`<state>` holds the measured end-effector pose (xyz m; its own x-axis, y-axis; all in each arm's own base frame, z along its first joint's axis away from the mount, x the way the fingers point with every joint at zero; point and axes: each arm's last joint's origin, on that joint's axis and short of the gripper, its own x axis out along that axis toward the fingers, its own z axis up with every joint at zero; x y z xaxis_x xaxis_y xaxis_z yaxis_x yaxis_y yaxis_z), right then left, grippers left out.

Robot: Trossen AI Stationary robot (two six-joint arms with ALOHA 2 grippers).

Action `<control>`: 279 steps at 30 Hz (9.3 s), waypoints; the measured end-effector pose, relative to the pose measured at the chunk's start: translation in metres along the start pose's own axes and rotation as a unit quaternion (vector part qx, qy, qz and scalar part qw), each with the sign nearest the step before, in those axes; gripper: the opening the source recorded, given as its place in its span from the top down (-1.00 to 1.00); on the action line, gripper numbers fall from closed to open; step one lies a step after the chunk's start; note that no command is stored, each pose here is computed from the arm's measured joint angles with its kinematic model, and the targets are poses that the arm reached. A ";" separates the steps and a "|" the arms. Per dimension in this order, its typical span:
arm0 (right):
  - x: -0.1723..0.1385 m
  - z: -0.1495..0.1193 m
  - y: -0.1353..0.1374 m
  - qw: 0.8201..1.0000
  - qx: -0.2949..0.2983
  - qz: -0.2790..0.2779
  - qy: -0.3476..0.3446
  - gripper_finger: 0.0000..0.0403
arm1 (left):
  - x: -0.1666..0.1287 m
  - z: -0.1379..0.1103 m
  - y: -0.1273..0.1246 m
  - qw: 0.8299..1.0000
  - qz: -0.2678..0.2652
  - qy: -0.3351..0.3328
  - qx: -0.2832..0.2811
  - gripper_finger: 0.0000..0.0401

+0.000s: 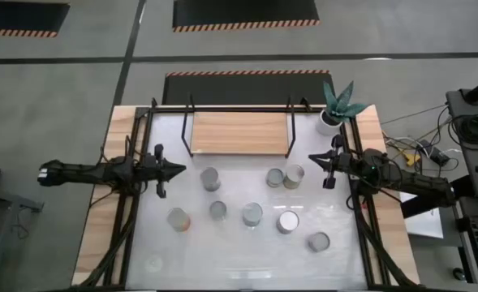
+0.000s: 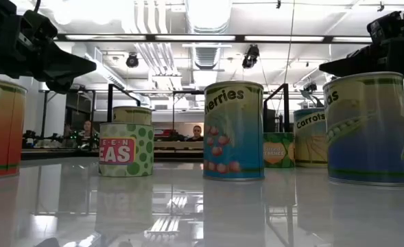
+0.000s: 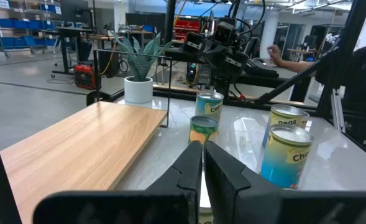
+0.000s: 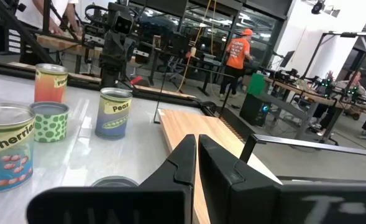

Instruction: Pick and place cans onto a shelf

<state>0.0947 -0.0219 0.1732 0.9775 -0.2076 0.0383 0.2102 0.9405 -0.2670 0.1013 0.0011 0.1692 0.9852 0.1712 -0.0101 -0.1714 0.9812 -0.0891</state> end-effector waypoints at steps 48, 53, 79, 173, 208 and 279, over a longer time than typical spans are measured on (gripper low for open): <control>0.000 0.000 0.000 1.000 0.009 0.001 -0.002 0.96 | -0.004 0.030 -0.001 0.980 -0.012 -0.153 -0.124 1.00; 0.000 0.000 0.000 0.989 0.150 0.001 -0.002 0.96 | -0.011 0.045 0.001 0.939 -0.028 -0.235 -0.248 1.00; -0.006 0.032 -0.009 0.966 0.191 -0.013 -0.174 0.96 | 0.034 0.131 -0.026 0.929 -0.003 0.186 -0.321 1.00; -0.010 0.043 -0.011 0.962 0.135 -0.025 -0.238 0.96 | 0.069 0.065 -0.172 0.761 0.040 0.645 0.057 -0.93; -0.009 0.041 -0.011 0.965 0.131 -0.024 -0.226 0.96 | 0.078 0.044 -0.163 0.750 0.010 0.654 0.095 -0.78; -0.005 0.032 -0.009 0.976 0.126 -0.024 -0.174 0.96 | 0.225 0.121 0.171 0.760 0.142 0.620 0.133 -0.57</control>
<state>0.0886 -0.0204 0.2064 0.9050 -0.1897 0.3809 0.2107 0.9774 -0.0139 0.2934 0.2183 0.2722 0.1285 0.3252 -0.9369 -0.2115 0.9320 0.2945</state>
